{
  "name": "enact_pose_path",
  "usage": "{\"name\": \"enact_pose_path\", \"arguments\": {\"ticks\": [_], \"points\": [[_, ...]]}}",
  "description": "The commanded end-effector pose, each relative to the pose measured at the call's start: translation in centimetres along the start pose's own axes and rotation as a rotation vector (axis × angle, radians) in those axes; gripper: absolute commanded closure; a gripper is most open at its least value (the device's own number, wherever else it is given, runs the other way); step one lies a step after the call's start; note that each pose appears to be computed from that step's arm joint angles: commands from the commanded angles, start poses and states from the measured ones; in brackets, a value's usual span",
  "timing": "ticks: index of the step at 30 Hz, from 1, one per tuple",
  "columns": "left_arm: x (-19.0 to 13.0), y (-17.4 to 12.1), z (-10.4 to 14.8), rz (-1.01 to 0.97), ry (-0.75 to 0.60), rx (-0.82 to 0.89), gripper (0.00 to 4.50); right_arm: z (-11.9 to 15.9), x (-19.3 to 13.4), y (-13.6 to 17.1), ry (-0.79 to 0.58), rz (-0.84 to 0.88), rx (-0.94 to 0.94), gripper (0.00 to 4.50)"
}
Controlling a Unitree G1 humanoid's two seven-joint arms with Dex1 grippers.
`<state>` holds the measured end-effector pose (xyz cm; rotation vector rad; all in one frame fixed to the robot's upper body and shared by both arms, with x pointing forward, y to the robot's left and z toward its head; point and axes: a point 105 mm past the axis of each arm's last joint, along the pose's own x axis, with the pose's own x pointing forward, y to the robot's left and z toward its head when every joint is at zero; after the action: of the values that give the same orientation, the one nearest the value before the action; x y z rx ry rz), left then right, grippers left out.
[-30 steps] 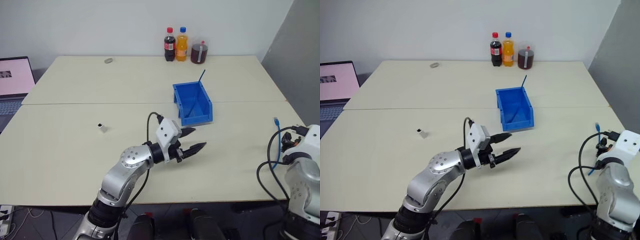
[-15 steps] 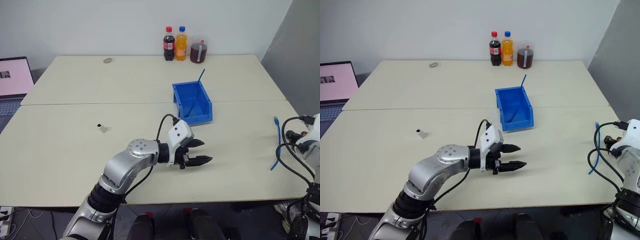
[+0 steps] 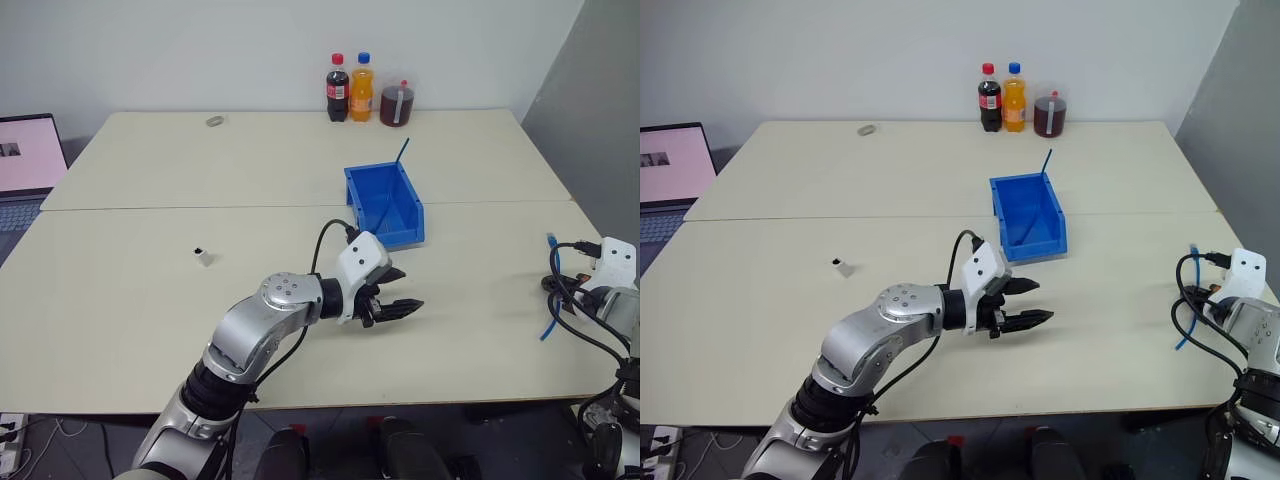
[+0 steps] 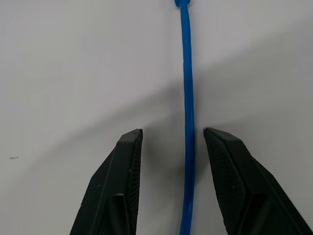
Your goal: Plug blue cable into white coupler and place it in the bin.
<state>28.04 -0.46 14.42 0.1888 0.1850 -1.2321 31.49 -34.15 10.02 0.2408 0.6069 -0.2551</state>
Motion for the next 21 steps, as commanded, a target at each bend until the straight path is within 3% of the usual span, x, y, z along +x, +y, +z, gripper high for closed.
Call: {"name": "enact_pose_path", "arguments": {"ticks": [1,3,10,21], "points": [[-0.05,-0.54,1.16,-0.027,-0.027,0.05,1.51,-0.98,0.33,0.24,0.048,0.023,0.032,2.59],[-0.08,-0.72,1.21,-0.039,-0.028,0.054,1.51,-0.92,0.37,0.51,0.041,0.046,0.052,2.84],[-0.19,-0.77,1.18,-0.056,-0.015,0.069,1.51,-1.32,0.51,-0.09,0.048,0.009,0.065,4.49],[-0.45,-0.64,0.98,-0.07,-0.011,0.072,1.51,-0.62,0.34,0.4,0.024,-0.012,0.0,4.49]]}}
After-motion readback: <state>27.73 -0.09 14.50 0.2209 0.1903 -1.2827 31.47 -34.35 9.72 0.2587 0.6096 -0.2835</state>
